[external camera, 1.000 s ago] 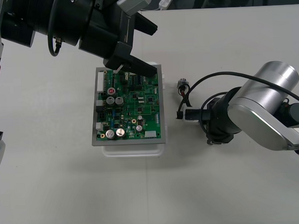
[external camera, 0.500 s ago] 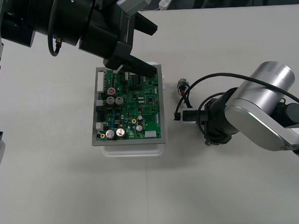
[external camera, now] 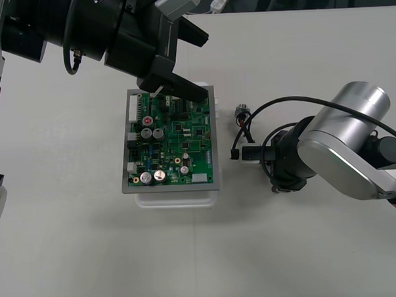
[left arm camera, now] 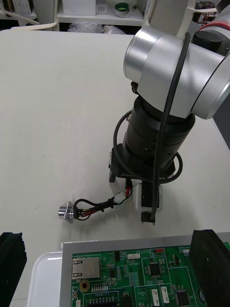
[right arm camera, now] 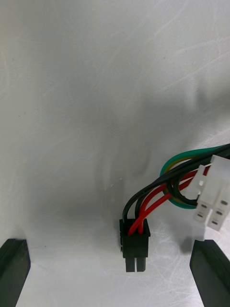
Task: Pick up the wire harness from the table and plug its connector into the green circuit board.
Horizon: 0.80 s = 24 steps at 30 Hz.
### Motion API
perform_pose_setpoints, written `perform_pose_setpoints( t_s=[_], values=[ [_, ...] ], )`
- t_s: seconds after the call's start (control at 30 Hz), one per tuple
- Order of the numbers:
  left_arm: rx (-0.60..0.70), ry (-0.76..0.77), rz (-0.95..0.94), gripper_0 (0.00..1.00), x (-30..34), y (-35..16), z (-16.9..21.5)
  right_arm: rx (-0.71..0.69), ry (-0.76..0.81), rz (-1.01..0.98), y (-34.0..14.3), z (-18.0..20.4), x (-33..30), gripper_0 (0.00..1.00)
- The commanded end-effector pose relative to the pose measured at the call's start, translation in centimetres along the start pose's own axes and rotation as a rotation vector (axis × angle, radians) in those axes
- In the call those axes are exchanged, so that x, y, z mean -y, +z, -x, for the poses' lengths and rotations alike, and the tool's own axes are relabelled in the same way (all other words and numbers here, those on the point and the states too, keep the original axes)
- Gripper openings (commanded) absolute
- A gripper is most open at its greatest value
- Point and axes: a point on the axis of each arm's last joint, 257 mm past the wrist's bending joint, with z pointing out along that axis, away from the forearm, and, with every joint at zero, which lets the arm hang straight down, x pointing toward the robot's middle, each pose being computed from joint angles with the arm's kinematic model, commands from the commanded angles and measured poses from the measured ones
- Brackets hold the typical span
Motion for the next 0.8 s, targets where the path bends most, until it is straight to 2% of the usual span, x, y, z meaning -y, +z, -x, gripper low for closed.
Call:
perform_pose_setpoints(
  t_s=[0.03, 0.8],
  values=[
    [-0.040, 0.041, -0.001, 1.00, 0.2, -0.8, 1.5, 0.004, 0.029, 0.012, 0.1, 0.8, 0.0, 0.98],
    [-0.040, 0.041, -0.001, 1.00, 0.2, -0.8, 1.5, -0.032, 0.039, -0.001, 0.1, -1.0, 0.6, 0.98]
  ],
)
